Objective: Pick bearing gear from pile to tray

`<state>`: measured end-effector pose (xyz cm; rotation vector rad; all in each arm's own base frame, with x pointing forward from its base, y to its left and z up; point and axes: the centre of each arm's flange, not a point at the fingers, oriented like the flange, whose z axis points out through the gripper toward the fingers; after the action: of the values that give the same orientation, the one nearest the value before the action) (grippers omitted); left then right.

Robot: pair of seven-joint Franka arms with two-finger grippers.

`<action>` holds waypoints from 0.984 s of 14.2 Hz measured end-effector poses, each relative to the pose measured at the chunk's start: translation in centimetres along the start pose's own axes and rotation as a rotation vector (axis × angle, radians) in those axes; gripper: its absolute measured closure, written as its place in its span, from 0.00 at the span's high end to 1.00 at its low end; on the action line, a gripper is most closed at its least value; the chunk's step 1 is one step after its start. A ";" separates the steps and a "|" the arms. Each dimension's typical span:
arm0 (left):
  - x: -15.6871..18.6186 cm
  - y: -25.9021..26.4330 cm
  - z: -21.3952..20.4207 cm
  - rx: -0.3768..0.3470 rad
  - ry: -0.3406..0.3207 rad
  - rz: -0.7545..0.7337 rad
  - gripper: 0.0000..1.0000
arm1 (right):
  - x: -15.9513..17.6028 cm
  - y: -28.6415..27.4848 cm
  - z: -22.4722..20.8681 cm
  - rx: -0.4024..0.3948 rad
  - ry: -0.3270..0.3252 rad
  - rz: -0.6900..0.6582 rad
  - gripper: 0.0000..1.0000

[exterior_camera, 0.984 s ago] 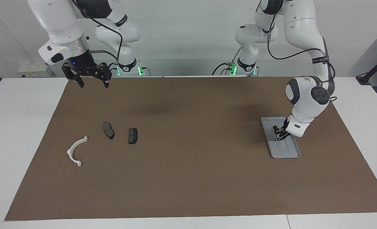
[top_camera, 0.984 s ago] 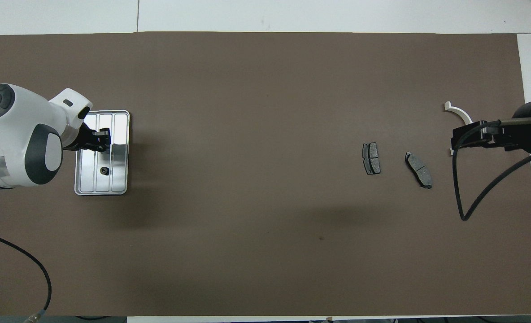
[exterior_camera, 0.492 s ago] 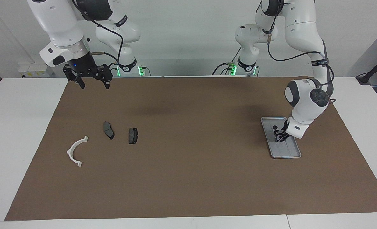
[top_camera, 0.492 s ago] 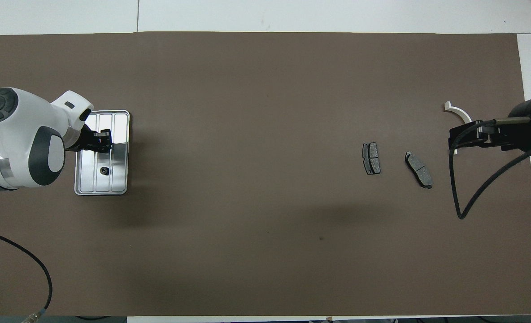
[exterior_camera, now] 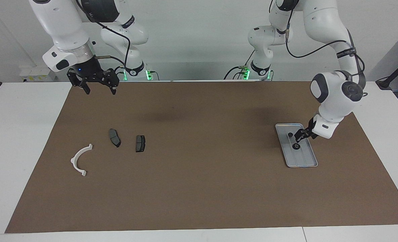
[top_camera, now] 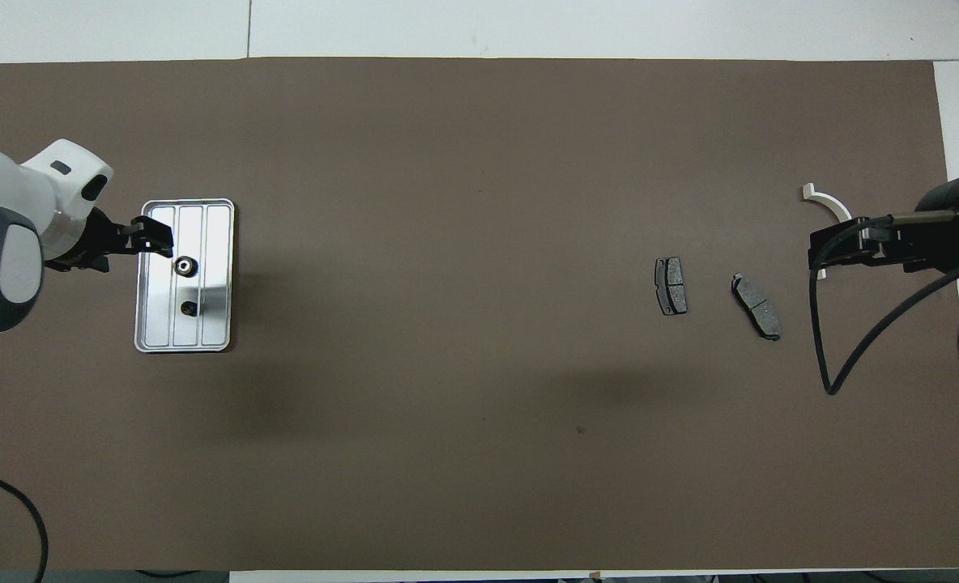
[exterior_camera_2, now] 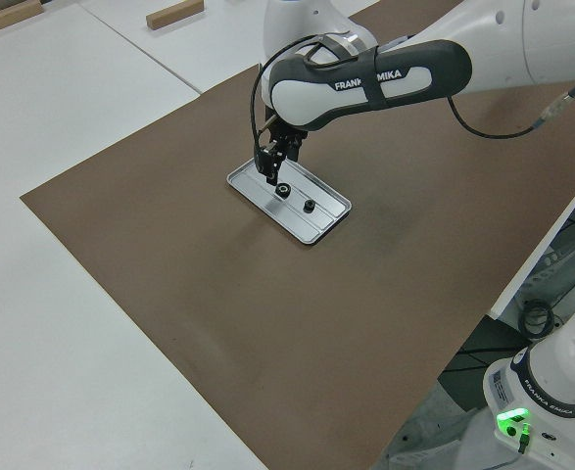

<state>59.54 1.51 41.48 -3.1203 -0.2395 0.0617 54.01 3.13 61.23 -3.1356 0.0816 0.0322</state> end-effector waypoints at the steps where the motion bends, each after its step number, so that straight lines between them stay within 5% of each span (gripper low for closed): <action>1: -1.2 -0.2 -2.9 0.002 -0.004 0.000 1.00 | 0.0 0.0 0.0 0.000 0.000 0.000 1.00; 6: -6.6 -0.3 -12.3 0.008 -0.005 0.007 1.00 | 0.1 0.2 0.0 0.000 0.004 0.004 1.00; 14: -7.7 1.9 -12.7 0.011 -0.007 0.054 1.00 | 0.2 0.8 -0.1 0.000 0.014 0.015 1.00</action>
<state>52.76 -1.67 54.43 -3.1159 -0.1546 0.0741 54.20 2.32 61.35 -3.1352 0.1048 0.0105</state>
